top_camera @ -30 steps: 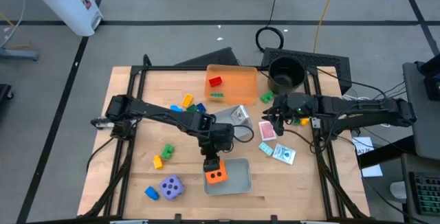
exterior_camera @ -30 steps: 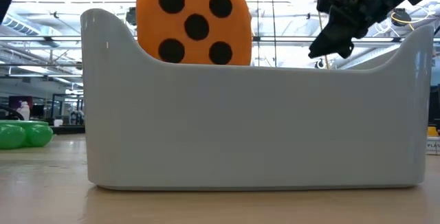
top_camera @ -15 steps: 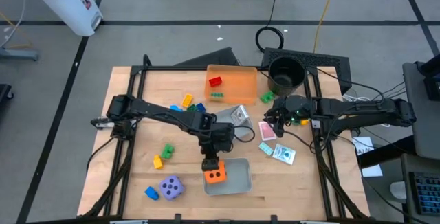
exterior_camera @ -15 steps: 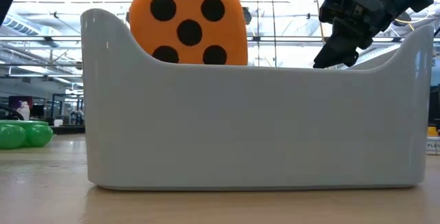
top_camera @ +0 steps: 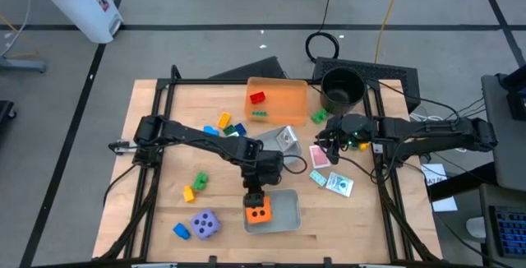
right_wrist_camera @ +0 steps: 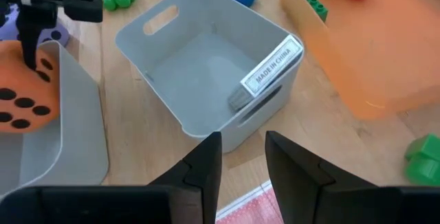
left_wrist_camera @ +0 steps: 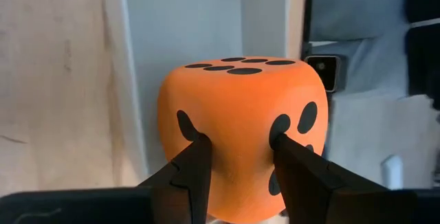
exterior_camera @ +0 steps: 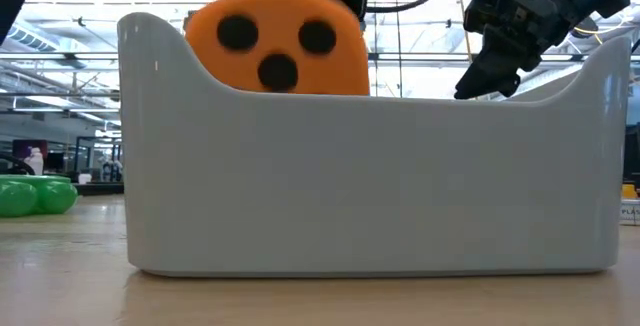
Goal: Pick & Place Toys
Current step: Put the orange dice into the bottom gray bin
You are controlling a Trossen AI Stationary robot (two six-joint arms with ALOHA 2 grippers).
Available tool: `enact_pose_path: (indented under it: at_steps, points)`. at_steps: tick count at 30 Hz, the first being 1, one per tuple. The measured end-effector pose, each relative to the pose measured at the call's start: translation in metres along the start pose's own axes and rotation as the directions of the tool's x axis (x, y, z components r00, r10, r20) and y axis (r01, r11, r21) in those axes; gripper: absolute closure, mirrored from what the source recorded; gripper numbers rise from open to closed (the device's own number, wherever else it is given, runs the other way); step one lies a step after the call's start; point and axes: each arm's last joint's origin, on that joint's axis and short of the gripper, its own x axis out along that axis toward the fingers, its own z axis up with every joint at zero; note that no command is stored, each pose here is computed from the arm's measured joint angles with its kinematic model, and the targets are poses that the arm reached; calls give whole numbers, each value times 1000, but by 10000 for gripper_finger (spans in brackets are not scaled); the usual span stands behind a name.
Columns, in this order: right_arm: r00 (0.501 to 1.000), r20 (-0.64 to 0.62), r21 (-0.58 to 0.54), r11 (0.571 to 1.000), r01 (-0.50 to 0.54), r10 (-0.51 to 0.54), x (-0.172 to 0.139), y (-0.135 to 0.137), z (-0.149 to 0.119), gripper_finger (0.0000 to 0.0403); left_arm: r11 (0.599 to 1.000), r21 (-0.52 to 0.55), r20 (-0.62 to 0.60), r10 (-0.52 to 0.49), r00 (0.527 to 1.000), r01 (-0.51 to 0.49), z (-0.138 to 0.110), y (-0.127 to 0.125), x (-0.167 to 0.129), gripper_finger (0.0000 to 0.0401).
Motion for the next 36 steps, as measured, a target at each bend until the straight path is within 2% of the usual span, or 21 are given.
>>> enact_pose_path:
  at_steps: [18,29,36]
  points:
    - [1000,7,11,1000,-6,6,0,0,1,298,1000,22,-7,11,1000,-11,-1,-1,2,259]
    - [1000,7,10,1000,-6,6,0,0,1,298,999,25,-1,28,1000,-28,-1,-1,2,196]
    - [1000,7,7,1000,-6,6,0,0,1,298,999,24,-1,27,1000,-27,-1,-1,2,190]
